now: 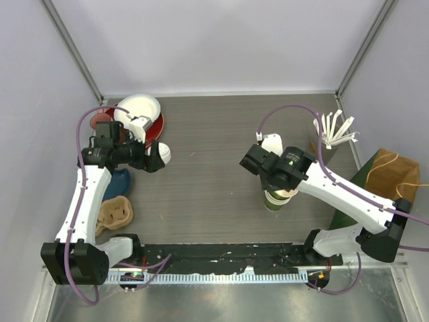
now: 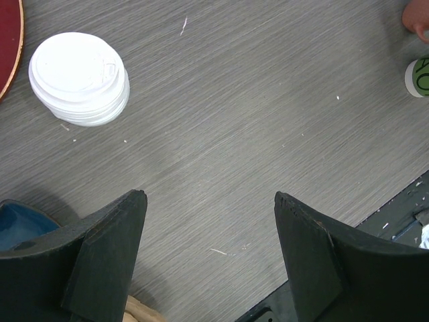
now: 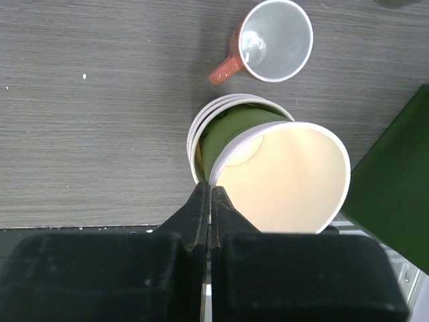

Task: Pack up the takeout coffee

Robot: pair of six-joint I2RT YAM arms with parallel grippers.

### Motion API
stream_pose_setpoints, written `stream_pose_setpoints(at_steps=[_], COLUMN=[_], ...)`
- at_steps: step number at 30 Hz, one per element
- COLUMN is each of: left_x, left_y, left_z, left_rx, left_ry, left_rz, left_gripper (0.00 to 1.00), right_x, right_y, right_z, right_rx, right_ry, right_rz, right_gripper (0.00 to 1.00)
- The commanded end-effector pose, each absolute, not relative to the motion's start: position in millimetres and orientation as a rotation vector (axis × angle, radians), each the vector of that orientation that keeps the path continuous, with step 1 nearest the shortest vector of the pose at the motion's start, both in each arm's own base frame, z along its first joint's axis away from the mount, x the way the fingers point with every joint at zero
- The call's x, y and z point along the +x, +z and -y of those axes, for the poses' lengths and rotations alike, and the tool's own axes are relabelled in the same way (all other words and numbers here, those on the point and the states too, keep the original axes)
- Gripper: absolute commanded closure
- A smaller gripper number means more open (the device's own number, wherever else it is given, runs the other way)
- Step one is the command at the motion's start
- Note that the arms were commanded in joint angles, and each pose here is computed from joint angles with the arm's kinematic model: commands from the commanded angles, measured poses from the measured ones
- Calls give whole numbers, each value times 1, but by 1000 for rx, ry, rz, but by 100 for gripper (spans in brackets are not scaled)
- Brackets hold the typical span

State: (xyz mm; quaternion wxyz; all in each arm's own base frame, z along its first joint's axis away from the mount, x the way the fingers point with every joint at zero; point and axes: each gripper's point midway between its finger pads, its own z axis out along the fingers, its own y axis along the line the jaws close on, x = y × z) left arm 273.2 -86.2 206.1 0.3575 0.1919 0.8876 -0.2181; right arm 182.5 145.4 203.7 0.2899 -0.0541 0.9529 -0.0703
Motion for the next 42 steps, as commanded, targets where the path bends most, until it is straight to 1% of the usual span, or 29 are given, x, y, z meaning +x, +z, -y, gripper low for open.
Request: stream_pose_setpoints(at_steps=[1, 6, 14, 17, 19, 20, 21, 22, 23, 25, 26, 27, 28, 31, 32, 33, 34, 36, 37, 39, 42], left_x=[278, 280, 282, 283, 285, 288, 292, 294, 299, 308, 313, 315, 317, 322, 321, 322, 323, 325, 327, 330, 330], left_y=[212, 214, 214, 214, 215, 217, 219, 220, 220, 224, 223, 224, 223, 221, 218, 216, 213, 210, 205, 205, 199], left_z=[89, 91, 91, 91, 90, 89, 88, 87, 83, 77, 70, 67, 64, 52, 50, 47, 46, 43, 40, 38, 39], left_rx=[522, 529, 532, 535, 534, 531, 523, 510, 475, 436, 406, 393, 378, 346, 348, 346, 343, 336, 330, 324, 331], left_ry=[-563, -577, -570, -568, -564, -555, -544, -531, -502, -454, -412, -387, -367, -287, -274, -259, -252, -234, -221, -212, -220], left_rz=[-2253, -2243, -2249, -2250, -2250, -2247, -2237, -2235, -2245, -2236, -2248, -2251, -2257, -2274, -2282, -2284, -2292, -2295, -2309, -2310, -2324], left_gripper=[19, 18, 18, 18, 17, 18, 18, 18, 17, 17, 16, 16, 16, 15, 15, 14, 14, 14, 14, 14, 14], right_x=[178, 182, 187, 193, 203, 211, 225, 233, 251, 277, 299, 312, 326, 354, 361, 363, 364, 371, 374, 376, 371], right_y=[231, 264, 281, 296, 314, 313, 322, 321, 316, 319, 305, 309, 305, 264, 261, 234, 224, 214, 198, 191, 175], right_z=[-121, -133, -135, -134, -143, -153, -174, -188, -212, -230, -251, -260, -265, -308, -315, -330, -337, -348, -353, -358, -372], right_rx=[-186, -183, -190, -169, -184, -317, -347, -421, -469, -606, -659, -764, -798, -1032, -1068, -1162, -1242, -1285, -1328, -1362, -1438], right_ry=[-300, -160, -127, -113, -72, -98, -31, -24, -25, -117, -182, -228, -238, -142, -118, -84, -82, -74, -81, -75, 8], right_rz=[-2521, -2472, -2431, -2382, -2323, -2310, -2252, -2231, -2203, -2128, -2107, -2057, -2052, -2076, -2068, -2091, -2073, -2062, -2074, -2069, -2062], right_gripper=[99, 99, 99, 99, 99, 99, 99, 99, 99, 99, 99, 99, 99, 99, 99, 99, 99, 99, 99, 99, 99])
